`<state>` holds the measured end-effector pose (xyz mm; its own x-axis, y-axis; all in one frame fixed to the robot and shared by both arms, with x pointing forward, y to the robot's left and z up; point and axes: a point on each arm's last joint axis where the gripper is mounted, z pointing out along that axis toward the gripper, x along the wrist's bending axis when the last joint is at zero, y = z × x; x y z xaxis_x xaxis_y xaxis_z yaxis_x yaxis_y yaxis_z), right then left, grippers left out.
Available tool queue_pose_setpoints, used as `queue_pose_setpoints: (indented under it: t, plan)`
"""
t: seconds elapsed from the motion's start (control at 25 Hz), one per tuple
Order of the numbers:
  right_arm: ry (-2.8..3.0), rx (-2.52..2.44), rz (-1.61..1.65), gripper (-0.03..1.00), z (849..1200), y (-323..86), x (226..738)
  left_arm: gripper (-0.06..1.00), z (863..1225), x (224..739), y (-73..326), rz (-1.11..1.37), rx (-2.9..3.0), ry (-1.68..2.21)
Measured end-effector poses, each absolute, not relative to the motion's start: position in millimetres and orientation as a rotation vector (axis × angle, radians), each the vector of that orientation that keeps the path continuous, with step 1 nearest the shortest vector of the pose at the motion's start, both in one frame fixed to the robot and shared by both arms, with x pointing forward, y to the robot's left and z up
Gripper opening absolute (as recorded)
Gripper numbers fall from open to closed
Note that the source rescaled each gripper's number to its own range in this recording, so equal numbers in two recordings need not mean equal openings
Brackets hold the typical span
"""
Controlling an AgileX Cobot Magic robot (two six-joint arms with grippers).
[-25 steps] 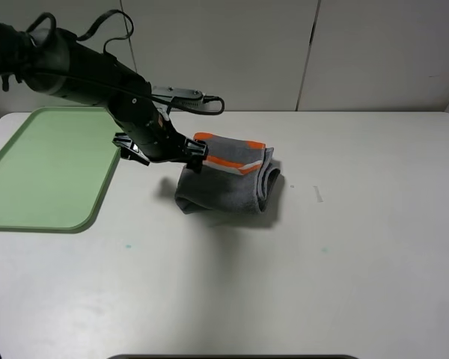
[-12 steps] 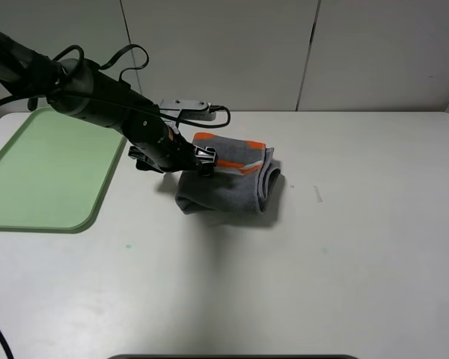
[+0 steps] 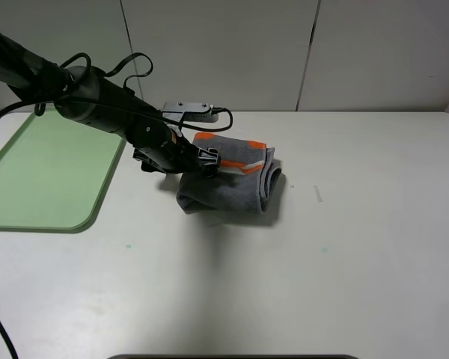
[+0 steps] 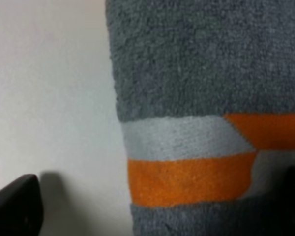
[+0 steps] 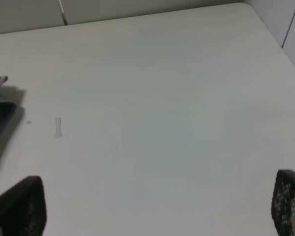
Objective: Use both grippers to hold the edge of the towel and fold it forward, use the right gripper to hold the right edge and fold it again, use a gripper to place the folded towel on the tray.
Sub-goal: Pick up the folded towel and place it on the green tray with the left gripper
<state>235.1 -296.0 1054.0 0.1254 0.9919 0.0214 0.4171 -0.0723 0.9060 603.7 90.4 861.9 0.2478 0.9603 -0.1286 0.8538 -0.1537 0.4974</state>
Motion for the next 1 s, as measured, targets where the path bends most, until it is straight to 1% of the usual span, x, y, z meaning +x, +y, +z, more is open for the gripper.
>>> queue_pose_setpoints:
  t: [0.2, 0.44, 0.56, 0.64, 0.72, 0.84, 0.88, 0.92, 1.0]
  plan:
    - [1.402, 1.612, 0.917, 1.00, 1054, -296, 235, 0.90, 861, 601, 83, 0.284, 2.038, 1.638]
    - [1.402, 1.612, 0.917, 1.00, 1054, -296, 235, 0.83, 861, 597, 76, 0.273, 2.042, 1.625]
    - [1.402, 1.613, 0.918, 1.00, 1054, -296, 235, 0.76, 861, 595, 73, 0.269, 2.043, 1.618]
    - [1.402, 1.613, 0.918, 1.00, 1054, -296, 235, 0.67, 861, 595, 72, 0.267, 2.045, 1.614]
    - [1.402, 1.613, 0.918, 1.00, 1054, -296, 235, 0.55, 861, 595, 72, 0.266, 2.041, 1.616]
    - [1.402, 1.613, 0.918, 1.00, 1054, -296, 235, 0.30, 861, 594, 71, 0.265, 2.040, 1.615]
    - [1.402, 1.613, 0.918, 1.00, 1054, -296, 235, 0.30, 861, 594, 71, 0.265, 2.040, 1.615]
    - [1.402, 1.613, 0.918, 1.00, 1054, -296, 235, 0.16, 862, 595, 71, 0.265, 2.037, 1.615]
    - [1.402, 1.613, 0.918, 1.00, 1054, -296, 235, 0.15, 862, 595, 71, 0.266, 2.037, 1.614]
